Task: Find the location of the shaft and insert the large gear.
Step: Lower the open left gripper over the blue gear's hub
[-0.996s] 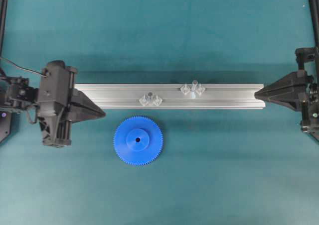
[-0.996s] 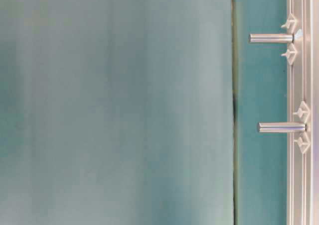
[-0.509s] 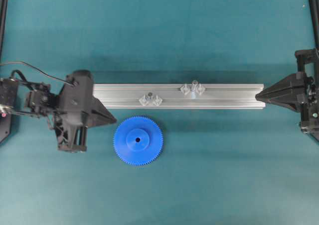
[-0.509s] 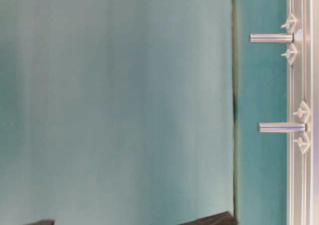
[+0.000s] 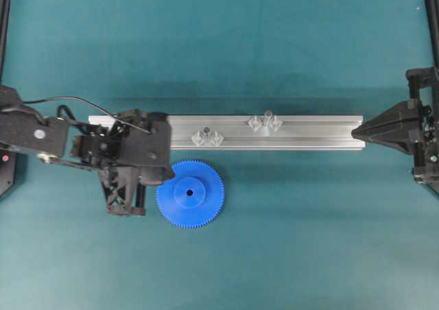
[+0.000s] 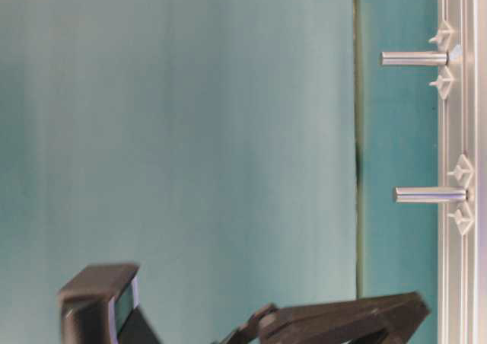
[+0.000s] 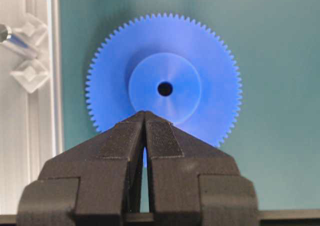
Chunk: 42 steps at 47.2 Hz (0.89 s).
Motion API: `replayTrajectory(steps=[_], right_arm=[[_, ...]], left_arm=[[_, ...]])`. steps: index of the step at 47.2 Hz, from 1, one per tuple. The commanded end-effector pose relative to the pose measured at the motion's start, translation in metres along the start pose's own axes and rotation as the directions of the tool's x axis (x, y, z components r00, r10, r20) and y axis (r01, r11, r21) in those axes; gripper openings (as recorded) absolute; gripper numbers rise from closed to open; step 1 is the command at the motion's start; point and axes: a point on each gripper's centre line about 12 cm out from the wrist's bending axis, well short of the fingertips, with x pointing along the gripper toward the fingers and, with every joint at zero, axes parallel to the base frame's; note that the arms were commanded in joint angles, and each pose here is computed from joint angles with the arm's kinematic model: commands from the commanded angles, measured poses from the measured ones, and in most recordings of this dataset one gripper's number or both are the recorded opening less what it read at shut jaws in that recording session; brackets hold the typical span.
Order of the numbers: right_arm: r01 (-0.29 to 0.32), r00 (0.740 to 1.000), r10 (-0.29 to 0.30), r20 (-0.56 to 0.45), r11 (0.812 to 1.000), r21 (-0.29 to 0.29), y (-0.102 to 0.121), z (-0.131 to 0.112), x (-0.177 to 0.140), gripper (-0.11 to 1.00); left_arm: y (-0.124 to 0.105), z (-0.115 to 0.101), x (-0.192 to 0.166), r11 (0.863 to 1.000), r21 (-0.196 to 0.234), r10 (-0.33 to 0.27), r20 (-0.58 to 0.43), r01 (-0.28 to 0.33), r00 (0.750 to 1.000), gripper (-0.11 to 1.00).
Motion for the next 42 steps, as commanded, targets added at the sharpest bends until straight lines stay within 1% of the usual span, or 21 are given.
replayTrajectory(steps=[1, 14, 25, 29, 37, 42], right_arm=[[-0.001, 1.0, 0.001, 0.014, 1.0, 0.011, 0.001, 0.007, 0.0, 0.0], [0.0, 1.0, 0.0, 0.009, 1.0, 0.011, 0.0, 0.005, 0.001, 0.0], [0.001, 1.0, -0.002, 0.008, 1.0, 0.012, 0.0, 0.005, 0.001, 0.0], [0.002, 1.0, -0.002, 0.006, 1.0, 0.01, 0.0, 0.004, 0.001, 0.0], [0.005, 1.0, -0.005, 0.002, 1.0, 0.012, -0.001, 0.002, 0.001, 0.0], [0.005, 1.0, -0.005, 0.004, 1.0, 0.012, -0.001, 0.003, 0.001, 0.0]], left_arm=[[-0.005, 0.015, -0.001, 1.0, 0.012, -0.008, 0.021, 0.008, 1.0, 0.01], [-0.011, 0.02, 0.016, 1.0, 0.025, -0.012, -0.068, 0.014, 0.998, 0.01], [-0.013, 0.03, 0.028, 0.999, 0.031, -0.012, -0.088, 0.015, 0.996, 0.01], [-0.013, 0.031, 0.032, 0.999, 0.032, -0.01, -0.109, 0.014, 0.994, 0.01], [-0.014, 0.037, 0.041, 0.999, 0.033, -0.005, -0.171, 0.01, 0.985, 0.01], [-0.014, 0.039, 0.045, 0.999, 0.036, 0.001, -0.228, 0.007, 0.974, 0.01]])
